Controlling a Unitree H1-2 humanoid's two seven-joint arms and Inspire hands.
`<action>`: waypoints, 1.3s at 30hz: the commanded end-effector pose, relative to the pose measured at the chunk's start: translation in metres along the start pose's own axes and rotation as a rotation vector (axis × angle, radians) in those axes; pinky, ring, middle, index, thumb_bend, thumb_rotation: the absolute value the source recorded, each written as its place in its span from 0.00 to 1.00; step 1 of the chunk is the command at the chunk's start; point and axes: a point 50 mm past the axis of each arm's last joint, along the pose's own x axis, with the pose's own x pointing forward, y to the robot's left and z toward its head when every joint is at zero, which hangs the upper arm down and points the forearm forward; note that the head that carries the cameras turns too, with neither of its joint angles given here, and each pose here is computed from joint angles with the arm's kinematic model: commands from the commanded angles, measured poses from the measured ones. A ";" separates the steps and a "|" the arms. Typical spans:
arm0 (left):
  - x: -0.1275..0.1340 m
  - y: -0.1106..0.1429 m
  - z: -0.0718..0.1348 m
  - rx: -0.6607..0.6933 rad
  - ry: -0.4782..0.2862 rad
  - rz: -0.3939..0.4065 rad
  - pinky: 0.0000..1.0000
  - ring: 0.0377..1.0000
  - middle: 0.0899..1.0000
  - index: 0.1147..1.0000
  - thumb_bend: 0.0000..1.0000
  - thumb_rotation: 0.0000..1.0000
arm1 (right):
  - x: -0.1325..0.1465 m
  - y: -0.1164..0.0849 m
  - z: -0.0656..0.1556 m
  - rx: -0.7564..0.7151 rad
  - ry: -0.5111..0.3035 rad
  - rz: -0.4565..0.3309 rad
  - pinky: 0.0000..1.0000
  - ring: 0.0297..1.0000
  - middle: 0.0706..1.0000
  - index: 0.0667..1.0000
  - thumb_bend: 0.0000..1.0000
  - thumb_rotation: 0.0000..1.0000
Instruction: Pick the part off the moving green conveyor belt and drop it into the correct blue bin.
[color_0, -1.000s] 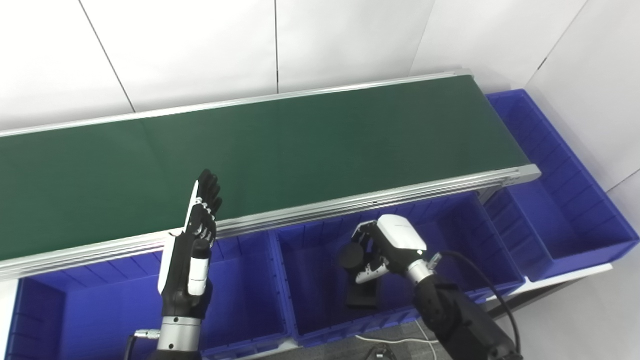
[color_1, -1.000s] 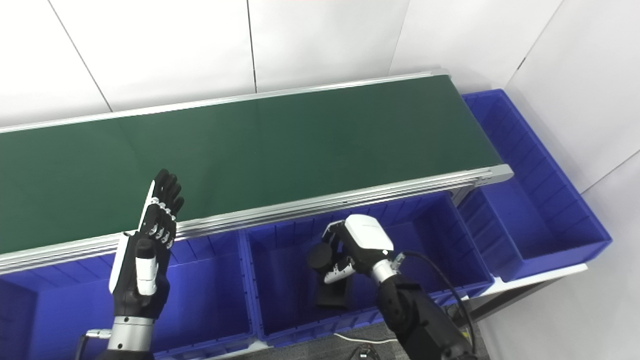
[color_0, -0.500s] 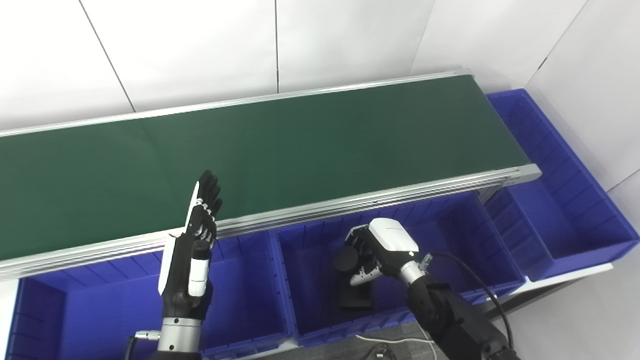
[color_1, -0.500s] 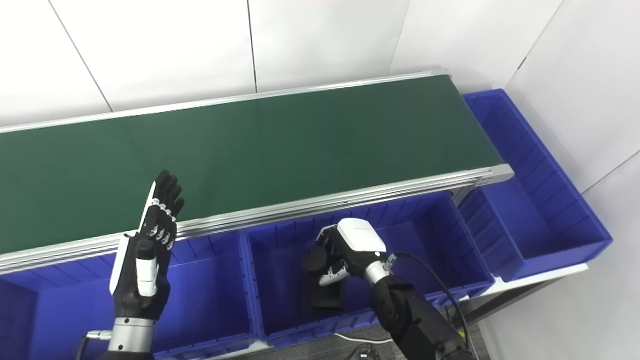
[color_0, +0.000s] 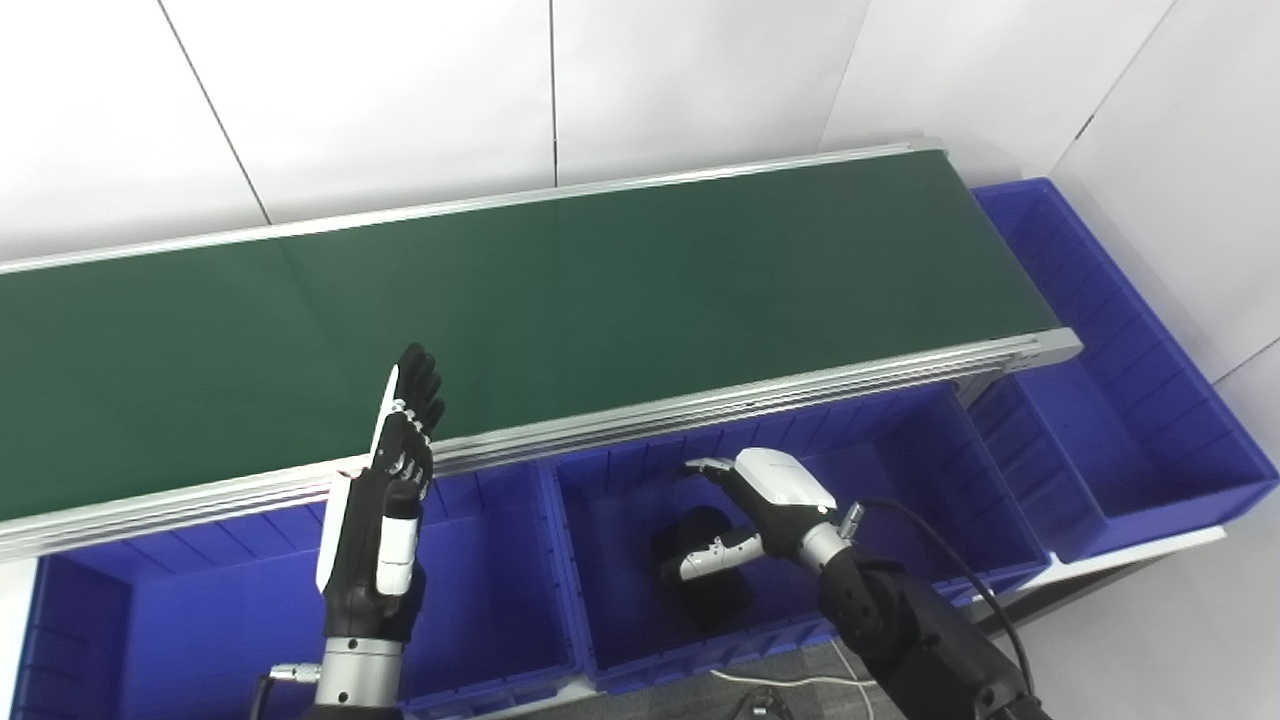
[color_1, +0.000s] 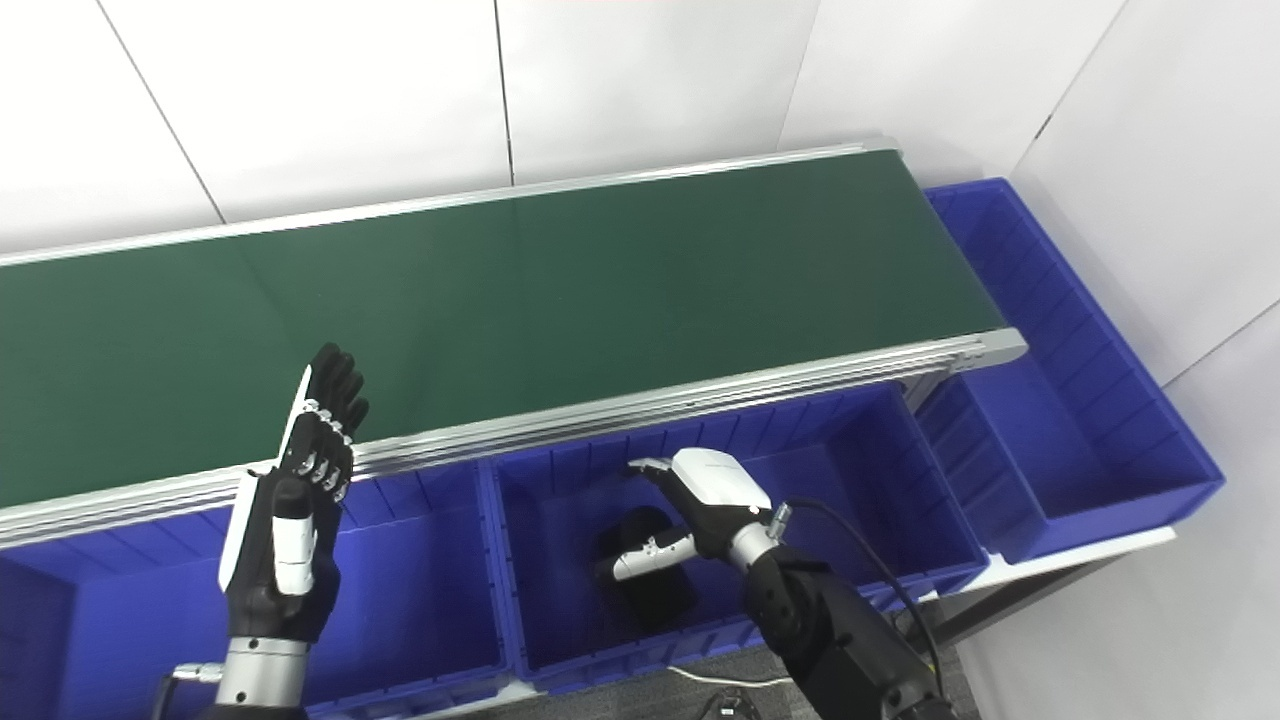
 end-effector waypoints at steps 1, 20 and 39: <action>0.006 -0.005 0.011 -0.007 -0.080 -0.009 0.99 0.99 1.00 0.98 0.64 1.00 | -0.003 -0.018 0.007 0.011 -0.023 -0.031 0.59 0.74 0.80 0.82 1.00 0.64; 0.010 -0.003 -0.014 0.087 -0.081 -0.011 1.00 0.99 0.97 0.94 0.63 1.00 | -0.111 -0.081 0.075 0.395 -0.386 -0.151 0.48 0.55 0.61 0.66 0.93 0.68; -0.002 0.009 -0.029 0.116 -0.047 -0.033 1.00 0.99 0.98 0.95 0.63 1.00 | -0.063 -0.011 0.132 1.054 -0.589 -0.350 0.96 0.93 0.90 0.87 1.00 0.98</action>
